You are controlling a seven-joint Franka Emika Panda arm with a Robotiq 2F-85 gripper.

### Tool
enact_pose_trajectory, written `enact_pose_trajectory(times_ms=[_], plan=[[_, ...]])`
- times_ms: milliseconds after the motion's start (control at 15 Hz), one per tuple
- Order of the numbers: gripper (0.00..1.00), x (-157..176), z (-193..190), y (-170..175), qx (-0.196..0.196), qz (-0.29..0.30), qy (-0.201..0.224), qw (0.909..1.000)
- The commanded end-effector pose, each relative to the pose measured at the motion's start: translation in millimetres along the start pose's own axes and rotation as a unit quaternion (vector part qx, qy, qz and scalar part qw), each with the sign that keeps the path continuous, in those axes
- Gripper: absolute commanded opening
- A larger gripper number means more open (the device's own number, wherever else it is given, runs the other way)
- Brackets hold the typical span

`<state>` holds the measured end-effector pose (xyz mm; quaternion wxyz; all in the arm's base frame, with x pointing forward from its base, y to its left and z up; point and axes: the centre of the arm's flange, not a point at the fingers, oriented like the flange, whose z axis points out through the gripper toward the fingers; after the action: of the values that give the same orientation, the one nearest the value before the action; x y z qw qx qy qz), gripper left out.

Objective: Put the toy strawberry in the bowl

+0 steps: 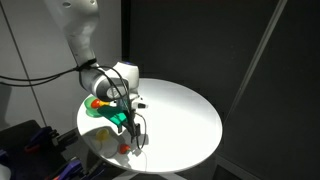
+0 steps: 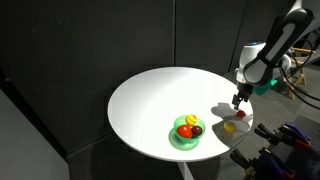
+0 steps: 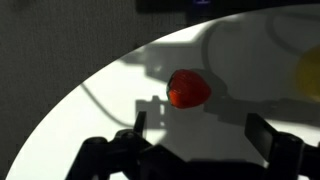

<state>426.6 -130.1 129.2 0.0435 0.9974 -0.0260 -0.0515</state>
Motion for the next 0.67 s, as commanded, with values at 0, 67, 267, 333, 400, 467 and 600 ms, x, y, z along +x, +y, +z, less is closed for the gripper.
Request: enact_pose_trajectory(times_ms=[0, 67, 267, 333, 400, 467, 600], plan=[[1.00, 6, 12, 9, -0.004, 0.008, -0.002, 1.0000], [1.00, 5, 14, 10, -0.004, 0.009, -0.003, 0.9999], [1.00, 2, 20, 13, -0.006, 0.009, 0.000, 0.9999], [1.00, 1, 22, 13, -0.006, 0.010, 0.002, 0.9999], [1.00, 0, 23, 13, -0.006, 0.010, 0.004, 0.9999], [1.00, -1, 24, 14, -0.006, 0.010, 0.004, 0.9999], [1.00, -2, 27, 14, -0.007, 0.011, 0.004, 0.9999]])
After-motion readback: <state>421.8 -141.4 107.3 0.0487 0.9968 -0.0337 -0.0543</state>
